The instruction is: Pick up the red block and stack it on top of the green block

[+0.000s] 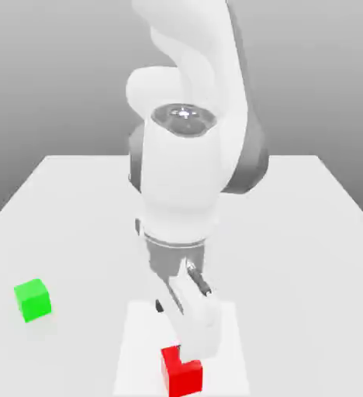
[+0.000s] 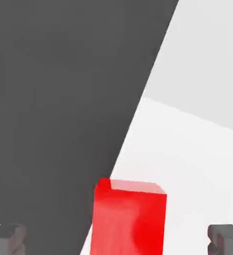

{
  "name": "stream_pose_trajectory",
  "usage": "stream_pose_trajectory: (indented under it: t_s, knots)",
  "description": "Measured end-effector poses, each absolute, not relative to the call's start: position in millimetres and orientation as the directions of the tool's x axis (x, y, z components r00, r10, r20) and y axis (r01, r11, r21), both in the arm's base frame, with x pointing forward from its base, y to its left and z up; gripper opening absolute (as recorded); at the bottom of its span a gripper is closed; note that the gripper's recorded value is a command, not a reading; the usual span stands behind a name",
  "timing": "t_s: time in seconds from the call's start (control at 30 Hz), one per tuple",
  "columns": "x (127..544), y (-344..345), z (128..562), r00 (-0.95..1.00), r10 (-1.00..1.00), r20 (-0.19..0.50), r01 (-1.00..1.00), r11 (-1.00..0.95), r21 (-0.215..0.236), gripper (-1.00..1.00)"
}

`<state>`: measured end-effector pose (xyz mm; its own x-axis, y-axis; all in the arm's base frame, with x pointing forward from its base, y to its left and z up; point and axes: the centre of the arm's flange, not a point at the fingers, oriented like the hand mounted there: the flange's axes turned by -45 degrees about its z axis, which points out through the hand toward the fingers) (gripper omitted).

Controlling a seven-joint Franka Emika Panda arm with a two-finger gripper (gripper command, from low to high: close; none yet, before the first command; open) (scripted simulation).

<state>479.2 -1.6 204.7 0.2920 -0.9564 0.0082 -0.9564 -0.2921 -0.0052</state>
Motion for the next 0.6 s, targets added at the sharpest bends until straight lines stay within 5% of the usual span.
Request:
stream_pose_trajectory:
  t_s: [0.13, 0.17, 0.4, 0.6]
  knots:
    - [478.5, -0.7, 158.6, 0.279, -0.960, 0.000, -0.960, -0.279, -0.003, 0.00]
    - [477.7, -0.5, 149.4, 0.280, -0.960, 0.000, -0.960, -0.280, -0.002, -1.00]
    - [477.9, -0.5, 149.0, 0.279, -0.960, 0.000, -0.960, -0.279, -0.004, -1.00]
    - [474.6, -13.9, 206.5, 0.233, -0.973, 0.003, -0.973, -0.233, 0.002, -1.00]
